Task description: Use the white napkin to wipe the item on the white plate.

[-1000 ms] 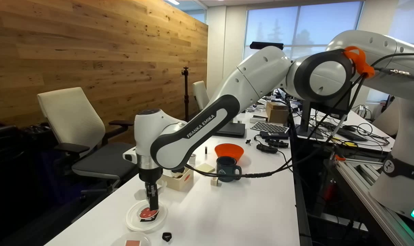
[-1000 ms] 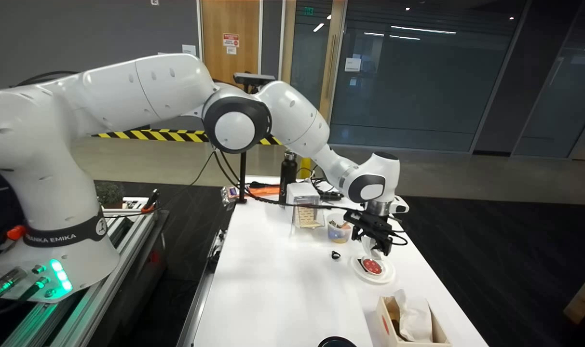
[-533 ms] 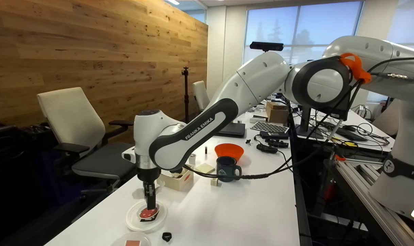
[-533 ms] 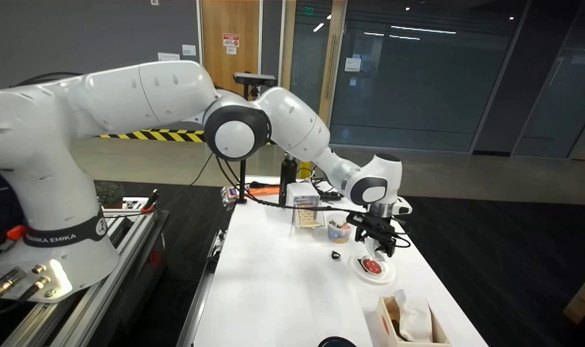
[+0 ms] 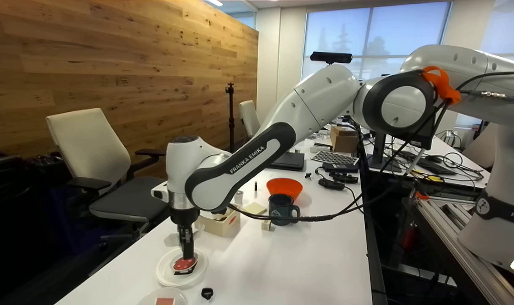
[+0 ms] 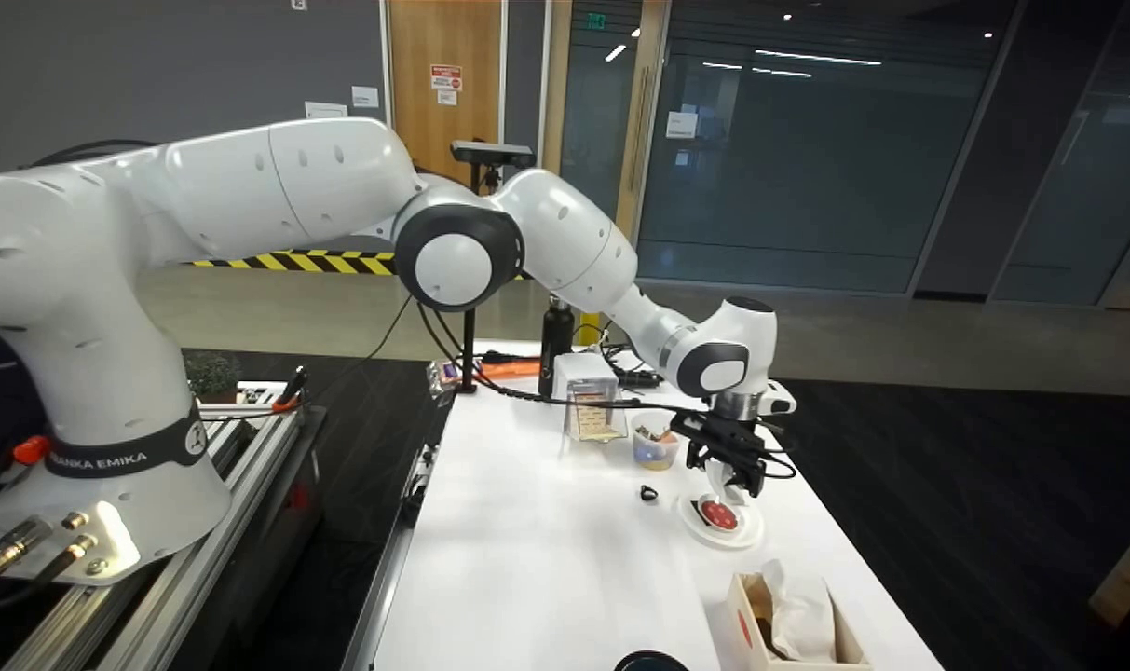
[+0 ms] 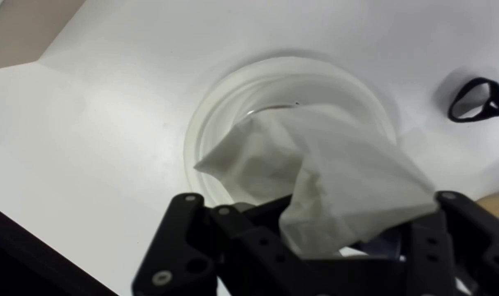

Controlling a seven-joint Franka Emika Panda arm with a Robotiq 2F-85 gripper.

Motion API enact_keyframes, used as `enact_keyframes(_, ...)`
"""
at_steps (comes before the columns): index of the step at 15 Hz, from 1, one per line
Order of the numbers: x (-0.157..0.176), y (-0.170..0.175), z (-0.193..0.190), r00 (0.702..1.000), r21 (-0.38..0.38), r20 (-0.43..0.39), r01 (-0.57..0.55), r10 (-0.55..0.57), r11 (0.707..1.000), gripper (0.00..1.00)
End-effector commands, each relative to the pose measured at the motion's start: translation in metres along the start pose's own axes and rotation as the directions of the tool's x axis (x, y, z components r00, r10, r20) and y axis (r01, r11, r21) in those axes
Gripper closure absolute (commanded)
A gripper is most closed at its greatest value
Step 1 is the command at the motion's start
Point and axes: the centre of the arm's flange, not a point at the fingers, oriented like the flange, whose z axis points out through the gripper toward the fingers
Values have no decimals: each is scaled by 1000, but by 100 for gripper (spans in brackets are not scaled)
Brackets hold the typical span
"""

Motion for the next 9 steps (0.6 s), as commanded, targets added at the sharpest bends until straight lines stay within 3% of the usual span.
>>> enact_keyframes(1,7,11,4,998,-27,-11,59,-59,998,100)
enact_keyframes(9,18,14,24,983,-4,-37,181,-181,983,100)
